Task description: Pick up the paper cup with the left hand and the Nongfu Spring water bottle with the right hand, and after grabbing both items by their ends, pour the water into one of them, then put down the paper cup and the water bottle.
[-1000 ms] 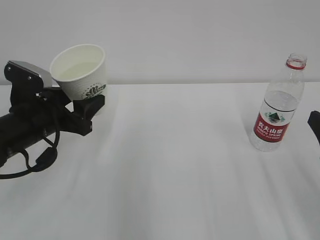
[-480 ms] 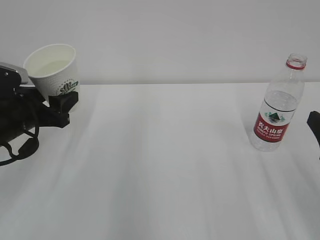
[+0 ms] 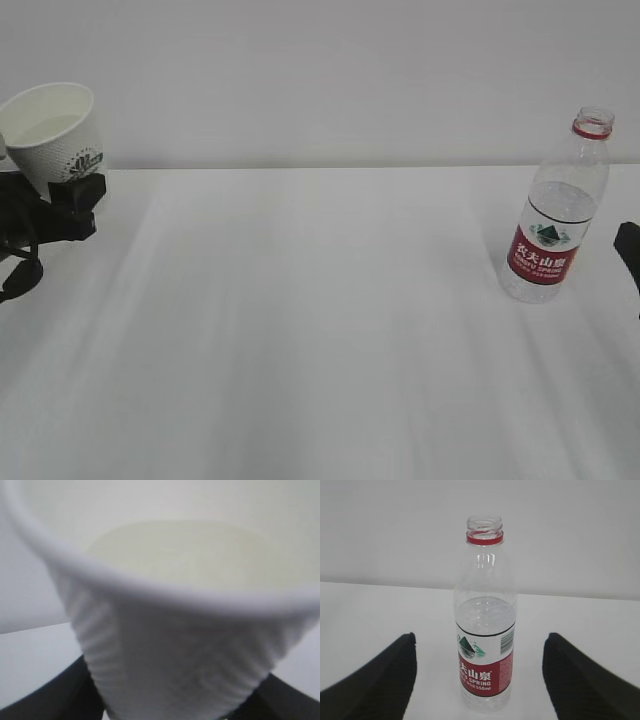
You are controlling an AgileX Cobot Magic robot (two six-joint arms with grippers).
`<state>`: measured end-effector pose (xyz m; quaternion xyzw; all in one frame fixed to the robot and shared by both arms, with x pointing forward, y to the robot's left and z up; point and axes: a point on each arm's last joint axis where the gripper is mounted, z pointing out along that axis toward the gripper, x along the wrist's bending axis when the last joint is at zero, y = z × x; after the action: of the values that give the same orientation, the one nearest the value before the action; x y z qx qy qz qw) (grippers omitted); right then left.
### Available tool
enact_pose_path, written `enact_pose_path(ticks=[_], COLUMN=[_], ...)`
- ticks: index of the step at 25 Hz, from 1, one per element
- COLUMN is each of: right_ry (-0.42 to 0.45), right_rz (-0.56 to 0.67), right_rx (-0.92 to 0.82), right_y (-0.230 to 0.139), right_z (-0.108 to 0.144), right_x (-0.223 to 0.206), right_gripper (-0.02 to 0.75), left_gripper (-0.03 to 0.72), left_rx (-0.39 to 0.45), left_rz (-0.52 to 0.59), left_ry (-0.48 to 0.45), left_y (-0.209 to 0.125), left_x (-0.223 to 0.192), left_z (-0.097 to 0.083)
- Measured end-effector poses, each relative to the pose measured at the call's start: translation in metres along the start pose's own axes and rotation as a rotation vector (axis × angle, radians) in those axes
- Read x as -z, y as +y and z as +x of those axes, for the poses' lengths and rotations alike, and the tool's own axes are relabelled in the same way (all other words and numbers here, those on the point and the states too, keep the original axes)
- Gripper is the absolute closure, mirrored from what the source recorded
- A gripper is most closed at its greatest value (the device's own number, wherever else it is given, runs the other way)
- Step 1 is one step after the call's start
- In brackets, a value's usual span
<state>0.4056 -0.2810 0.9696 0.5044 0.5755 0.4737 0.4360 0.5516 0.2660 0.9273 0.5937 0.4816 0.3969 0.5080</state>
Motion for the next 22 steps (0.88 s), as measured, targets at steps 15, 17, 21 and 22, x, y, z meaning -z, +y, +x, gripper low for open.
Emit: enact_pose_path(ticks=[15,17,21,22], right_ry=[0.001,0.003,0.026,0.029], right_rz=[0.001,0.021,0.050,0.048], right_rx=[0.001,-0.001,0.015,0.017], right_y=[0.000,-0.003,-0.010,-0.011], right_z=[0.000,0.000,0.002,0.003], right_x=[0.000,-0.002,-0.008,-0.010], right_gripper=[0.147,0.147,0.147,0.147], left_gripper=[0.230,0.230,0.230,0.230], left_rx=[0.084,0.086,0.090,0.090], left_rz=[-0.008,-0.002,0.019,0.028], left_ry=[0.113,0.113,0.115,0.116], left_y=[0.000,0.000,-0.002,-0.003], left_x=[0.003,0.003,0.003,0.003], left_z=[0.023,0.023,0.023,0.023])
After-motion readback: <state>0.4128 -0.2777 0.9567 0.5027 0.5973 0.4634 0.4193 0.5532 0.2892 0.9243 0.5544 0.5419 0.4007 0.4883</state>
